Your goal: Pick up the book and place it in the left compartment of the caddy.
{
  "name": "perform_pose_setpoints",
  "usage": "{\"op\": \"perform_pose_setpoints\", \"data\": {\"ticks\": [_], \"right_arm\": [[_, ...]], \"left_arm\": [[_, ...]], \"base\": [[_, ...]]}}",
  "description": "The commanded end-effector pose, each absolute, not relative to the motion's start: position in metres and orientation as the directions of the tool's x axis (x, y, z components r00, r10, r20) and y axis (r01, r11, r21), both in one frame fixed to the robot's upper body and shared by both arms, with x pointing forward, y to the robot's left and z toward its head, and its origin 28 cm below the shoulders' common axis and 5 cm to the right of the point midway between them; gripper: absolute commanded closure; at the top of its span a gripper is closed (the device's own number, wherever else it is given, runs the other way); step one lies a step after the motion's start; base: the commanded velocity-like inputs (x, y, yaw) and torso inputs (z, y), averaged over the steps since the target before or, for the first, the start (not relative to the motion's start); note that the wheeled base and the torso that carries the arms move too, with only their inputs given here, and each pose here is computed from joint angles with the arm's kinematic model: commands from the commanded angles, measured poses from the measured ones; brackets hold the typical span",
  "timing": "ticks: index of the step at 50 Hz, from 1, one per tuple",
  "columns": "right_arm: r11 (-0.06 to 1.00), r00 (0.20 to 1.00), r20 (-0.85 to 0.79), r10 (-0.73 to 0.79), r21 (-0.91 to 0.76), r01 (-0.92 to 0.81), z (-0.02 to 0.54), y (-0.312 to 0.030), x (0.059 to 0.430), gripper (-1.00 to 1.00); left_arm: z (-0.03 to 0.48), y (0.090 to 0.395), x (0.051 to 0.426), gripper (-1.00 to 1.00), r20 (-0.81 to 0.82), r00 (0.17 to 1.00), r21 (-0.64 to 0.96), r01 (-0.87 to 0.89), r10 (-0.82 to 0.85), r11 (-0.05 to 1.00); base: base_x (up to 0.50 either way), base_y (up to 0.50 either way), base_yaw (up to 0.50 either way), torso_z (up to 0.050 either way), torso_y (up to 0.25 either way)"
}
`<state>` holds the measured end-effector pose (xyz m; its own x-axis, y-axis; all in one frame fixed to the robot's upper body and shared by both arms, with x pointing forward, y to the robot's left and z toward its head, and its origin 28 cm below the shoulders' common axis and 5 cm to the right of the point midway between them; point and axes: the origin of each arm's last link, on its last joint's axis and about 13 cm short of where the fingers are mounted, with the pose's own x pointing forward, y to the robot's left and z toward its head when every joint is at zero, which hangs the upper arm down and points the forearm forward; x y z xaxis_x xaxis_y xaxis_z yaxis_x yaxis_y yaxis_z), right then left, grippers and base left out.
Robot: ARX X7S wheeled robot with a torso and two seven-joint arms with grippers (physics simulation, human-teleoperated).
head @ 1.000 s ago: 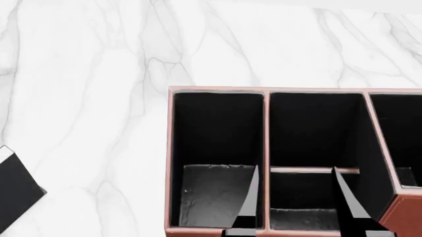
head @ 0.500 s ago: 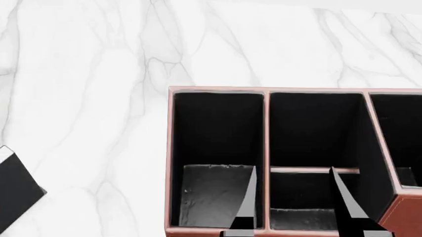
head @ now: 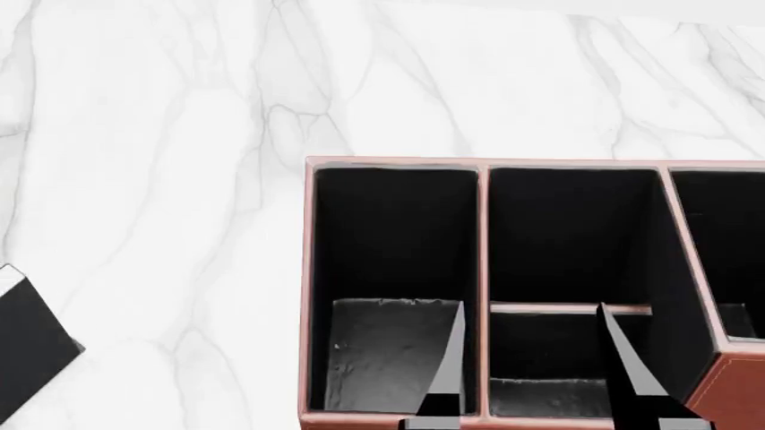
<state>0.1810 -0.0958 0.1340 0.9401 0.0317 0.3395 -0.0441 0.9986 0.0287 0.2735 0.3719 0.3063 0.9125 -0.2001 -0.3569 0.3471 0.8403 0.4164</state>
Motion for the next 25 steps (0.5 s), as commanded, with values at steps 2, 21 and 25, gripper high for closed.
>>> {"op": "perform_pose_setpoints", "data": {"ticks": [2, 21, 25], "right_arm": [[0.999, 0.934, 0.356, 0.022, 0.023, -0.032, 0.135, -0.098, 0.183, -1.0], [0.999, 0.929, 0.369, 0.021, 0.029, -0.034, 0.135, -0.098, 0.182, -1.0], [0.999, 0.929, 0.37, 0.021, 0.031, -0.035, 0.135, -0.098, 0.182, -1.0]], "left_arm": [[0.31, 0.365, 0.276, -1.0, -0.336, 0.896, 0.385, 0.412, -0.29, 0.826], [0.326, 0.38, 0.281, -1.0, -0.355, 0.893, 0.413, 0.416, -0.277, 0.81], [0.327, 0.386, 0.287, -1.0, -0.379, 0.89, 0.421, 0.41, -0.254, 0.809]], "base": [[0.0, 0.0, 0.0, 0.0, 0.0], [0.0, 0.0, 0.0, 0.0, 0.0], [0.0, 0.0, 0.0, 0.0, 0.0]]}}
